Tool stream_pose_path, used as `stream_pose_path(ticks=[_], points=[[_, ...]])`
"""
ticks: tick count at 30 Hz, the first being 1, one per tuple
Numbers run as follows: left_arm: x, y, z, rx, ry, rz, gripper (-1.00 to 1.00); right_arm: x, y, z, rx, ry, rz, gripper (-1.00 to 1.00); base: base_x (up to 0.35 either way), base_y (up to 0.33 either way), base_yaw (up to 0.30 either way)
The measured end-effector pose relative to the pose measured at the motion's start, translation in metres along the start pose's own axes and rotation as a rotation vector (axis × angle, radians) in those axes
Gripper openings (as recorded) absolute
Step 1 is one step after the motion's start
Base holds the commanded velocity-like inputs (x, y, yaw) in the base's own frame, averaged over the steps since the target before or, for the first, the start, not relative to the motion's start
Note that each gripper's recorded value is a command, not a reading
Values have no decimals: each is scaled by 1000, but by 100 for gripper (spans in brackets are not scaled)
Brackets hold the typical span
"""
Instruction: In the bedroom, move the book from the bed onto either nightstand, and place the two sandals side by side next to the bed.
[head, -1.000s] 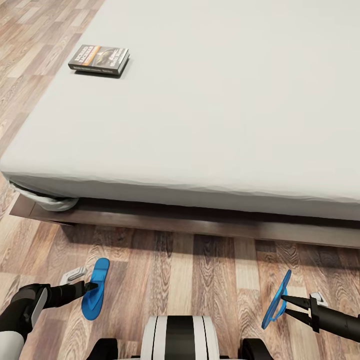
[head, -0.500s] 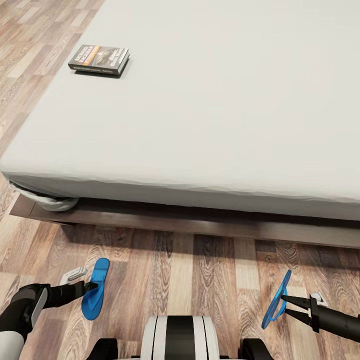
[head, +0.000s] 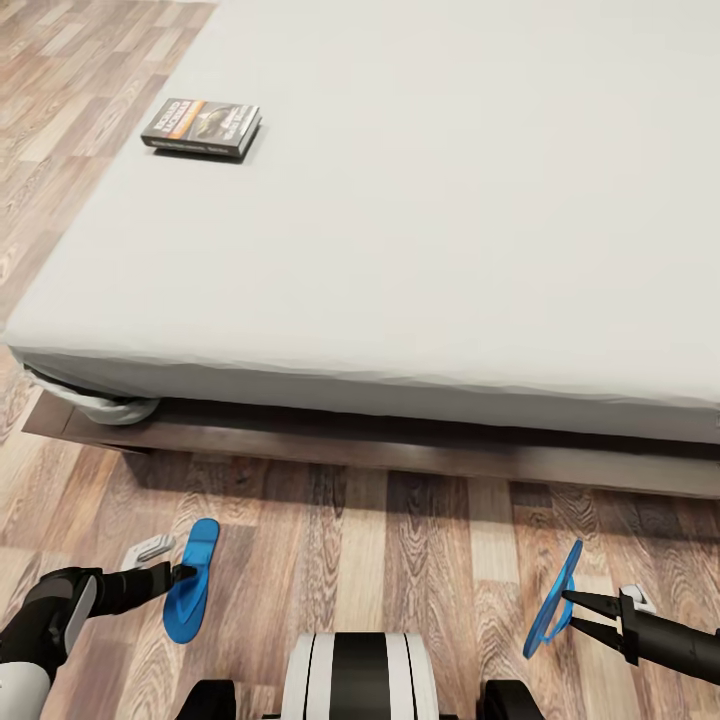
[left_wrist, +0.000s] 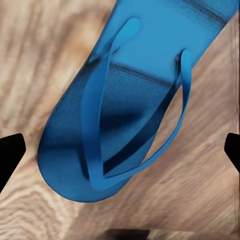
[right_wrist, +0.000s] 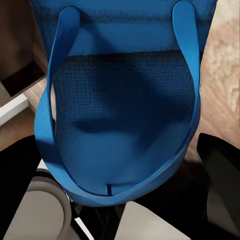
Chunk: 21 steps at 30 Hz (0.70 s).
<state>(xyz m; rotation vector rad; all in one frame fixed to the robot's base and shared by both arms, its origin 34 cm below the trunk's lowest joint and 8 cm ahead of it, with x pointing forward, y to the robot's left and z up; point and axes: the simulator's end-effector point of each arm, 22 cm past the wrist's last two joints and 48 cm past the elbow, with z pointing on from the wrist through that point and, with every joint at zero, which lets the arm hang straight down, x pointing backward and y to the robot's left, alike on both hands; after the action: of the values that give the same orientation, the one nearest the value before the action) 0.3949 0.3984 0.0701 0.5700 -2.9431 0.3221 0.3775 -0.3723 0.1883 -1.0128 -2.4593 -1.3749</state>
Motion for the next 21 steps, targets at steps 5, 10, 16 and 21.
stream_pose_path(ticks=[5, 10, 16, 21], points=[[-6, -6, -7, 10, -17, 5, 100, -2, 8, -2, -10, -7, -16, -100, 0, 0, 0], [-13, -11, -14, 18, -36, 9, 100, -3, 17, -5, -20, -14, -32, -100, 0, 0, 0], [-19, -16, -22, 26, -55, 13, 100, -4, 25, -7, -30, -20, -49, -100, 0, 0, 0], [-19, -15, -22, 26, -55, 13, 100, -5, 25, -7, -30, -21, -51, -100, 0, 0, 0]])
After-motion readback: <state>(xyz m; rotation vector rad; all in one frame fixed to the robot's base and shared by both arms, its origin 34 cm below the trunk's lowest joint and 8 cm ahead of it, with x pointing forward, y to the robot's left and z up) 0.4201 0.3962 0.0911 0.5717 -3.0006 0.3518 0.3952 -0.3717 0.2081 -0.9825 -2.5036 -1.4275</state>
